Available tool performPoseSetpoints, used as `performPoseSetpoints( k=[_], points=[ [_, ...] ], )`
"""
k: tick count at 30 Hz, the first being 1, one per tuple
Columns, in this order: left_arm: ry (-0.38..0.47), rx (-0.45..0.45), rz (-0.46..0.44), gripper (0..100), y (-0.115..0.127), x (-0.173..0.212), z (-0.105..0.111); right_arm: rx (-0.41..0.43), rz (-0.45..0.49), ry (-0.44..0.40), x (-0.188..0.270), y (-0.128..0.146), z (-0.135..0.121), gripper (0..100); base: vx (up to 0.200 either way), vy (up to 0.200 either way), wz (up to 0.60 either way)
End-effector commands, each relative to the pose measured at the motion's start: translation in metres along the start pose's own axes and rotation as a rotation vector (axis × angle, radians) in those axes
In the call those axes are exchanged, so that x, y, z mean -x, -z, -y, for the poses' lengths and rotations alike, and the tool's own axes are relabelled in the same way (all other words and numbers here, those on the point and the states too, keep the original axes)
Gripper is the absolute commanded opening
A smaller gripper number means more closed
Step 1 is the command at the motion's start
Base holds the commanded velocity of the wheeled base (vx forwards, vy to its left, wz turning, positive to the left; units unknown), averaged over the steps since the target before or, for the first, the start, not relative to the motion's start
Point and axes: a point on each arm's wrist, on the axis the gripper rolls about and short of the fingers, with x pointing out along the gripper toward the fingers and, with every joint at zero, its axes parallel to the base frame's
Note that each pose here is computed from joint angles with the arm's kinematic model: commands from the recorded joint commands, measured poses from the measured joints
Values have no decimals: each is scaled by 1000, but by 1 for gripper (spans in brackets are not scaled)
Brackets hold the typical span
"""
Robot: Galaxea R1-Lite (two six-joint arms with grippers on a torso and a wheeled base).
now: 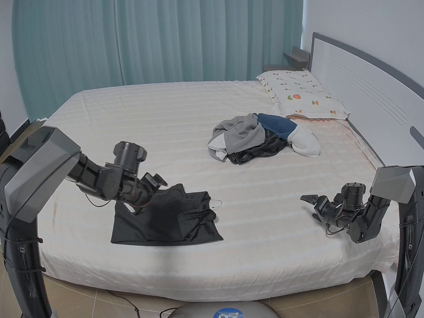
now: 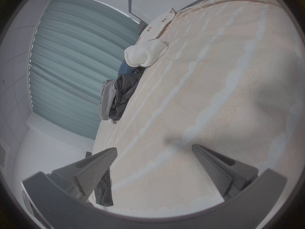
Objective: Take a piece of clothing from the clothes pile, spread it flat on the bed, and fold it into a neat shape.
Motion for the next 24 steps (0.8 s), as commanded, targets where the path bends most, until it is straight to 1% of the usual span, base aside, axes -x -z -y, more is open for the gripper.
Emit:
performPoseSetpoints(
  k=[1,2,3,6,7,11,18,20,22,24],
  points=[
    [13,128,1,100,-32,4,-36,0,0,-1,0,0,0,100,0,200,0],
    [13,128,1,100,-32,4,-36,0,0,-1,0,0,0,100,0,200,0],
    [39,164,-11,100,-44,3,-45,-1,1,-2,0,0,0,100,0,200,0],
    [61,200,-16,100,-61,7,-55,1,5,-9,-2,-1,-2,100,0,200,0],
    [65,204,-20,100,-64,7,-58,1,6,-10,-2,-2,-2,100,0,200,0],
    [71,208,-15,100,-68,1,-61,1,8,-12,-2,-2,-3,100,0,200,0],
    [74,212,-17,100,-67,-4,-64,4,18,-24,-2,-5,-6,100,0,200,0],
    [72,213,-16,100,-67,-5,-64,14,17,-42,0,-3,-13,100,0,200,0],
    [72,209,-17,100,-67,-5,-64,33,2,-69,-2,5,-25,100,0,200,0],
    [70,208,-18,100,-66,-5,-64,42,-8,-77,-3,12,-32,100,0,200,0]
  ],
)
